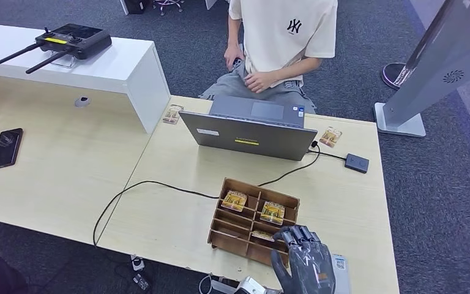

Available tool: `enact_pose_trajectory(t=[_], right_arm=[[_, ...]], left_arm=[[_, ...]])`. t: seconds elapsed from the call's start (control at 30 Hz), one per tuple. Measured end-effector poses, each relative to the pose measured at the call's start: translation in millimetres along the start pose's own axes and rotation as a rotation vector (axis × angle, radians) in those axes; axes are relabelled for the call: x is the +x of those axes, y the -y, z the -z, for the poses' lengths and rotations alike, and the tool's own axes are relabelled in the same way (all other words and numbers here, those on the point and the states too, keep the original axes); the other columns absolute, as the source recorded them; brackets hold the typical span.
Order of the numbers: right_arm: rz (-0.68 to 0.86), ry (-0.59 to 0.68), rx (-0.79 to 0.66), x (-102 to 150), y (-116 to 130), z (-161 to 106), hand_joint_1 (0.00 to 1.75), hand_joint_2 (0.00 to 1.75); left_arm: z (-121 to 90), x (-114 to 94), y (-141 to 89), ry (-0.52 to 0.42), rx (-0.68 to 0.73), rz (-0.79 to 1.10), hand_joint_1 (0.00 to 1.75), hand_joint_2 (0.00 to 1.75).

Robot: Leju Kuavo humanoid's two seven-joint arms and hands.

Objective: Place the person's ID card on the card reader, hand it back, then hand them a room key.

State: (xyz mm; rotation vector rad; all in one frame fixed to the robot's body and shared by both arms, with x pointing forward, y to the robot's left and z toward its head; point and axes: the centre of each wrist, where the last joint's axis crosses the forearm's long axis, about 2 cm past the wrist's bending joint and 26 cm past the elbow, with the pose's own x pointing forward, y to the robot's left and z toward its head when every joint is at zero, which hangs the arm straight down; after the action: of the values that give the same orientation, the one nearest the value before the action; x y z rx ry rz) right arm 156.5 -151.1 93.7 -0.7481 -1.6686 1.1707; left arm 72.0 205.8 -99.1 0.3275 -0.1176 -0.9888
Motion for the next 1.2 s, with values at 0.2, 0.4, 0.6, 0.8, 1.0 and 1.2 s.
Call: enact_pose_trajectory(t=[0.2, 0.4, 0.6, 0.8, 1.0, 1.2], right_arm=[[0.003, 0.031, 0.008, 4.9, -1.3, 9.2, 0.83, 1.75], [0.011, 0.052, 0.018, 8.8, -1.6, 15.3, 0.95, 1.75], [0.018, 0.054, 0.03, 10.8, -2.8, 19.4, 1.0, 1.75], [0.031, 0.055, 0.043, 12.2, -3.3, 22.1, 0.93, 1.75], [0.04, 0.053, 0.054, 15.0, -3.7, 24.0, 0.83, 1.75], [0.042, 0.047, 0.071, 15.5, -6.3, 24.9, 0.9, 1.75]], left_arm=[[-0.1, 1.1, -1.0, 0.001, 0.001, -0.001, 0.0, 0.0], [-0.3, 2.6, -1.6, 0.002, 0.0, -0.006, 0.0, 0.0], [-0.9, 3.9, -1.1, 0.005, -0.002, -0.01, 0.0, 0.0], [-0.9, 4.1, -1.1, 0.004, -0.003, -0.014, 0.0, 0.0], [-1.0, 4.2, -1.1, 0.004, -0.003, -0.018, 0.0, 0.0], [-1.0, 4.2, -1.1, 0.003, -0.003, -0.022, 0.0, 0.0]])
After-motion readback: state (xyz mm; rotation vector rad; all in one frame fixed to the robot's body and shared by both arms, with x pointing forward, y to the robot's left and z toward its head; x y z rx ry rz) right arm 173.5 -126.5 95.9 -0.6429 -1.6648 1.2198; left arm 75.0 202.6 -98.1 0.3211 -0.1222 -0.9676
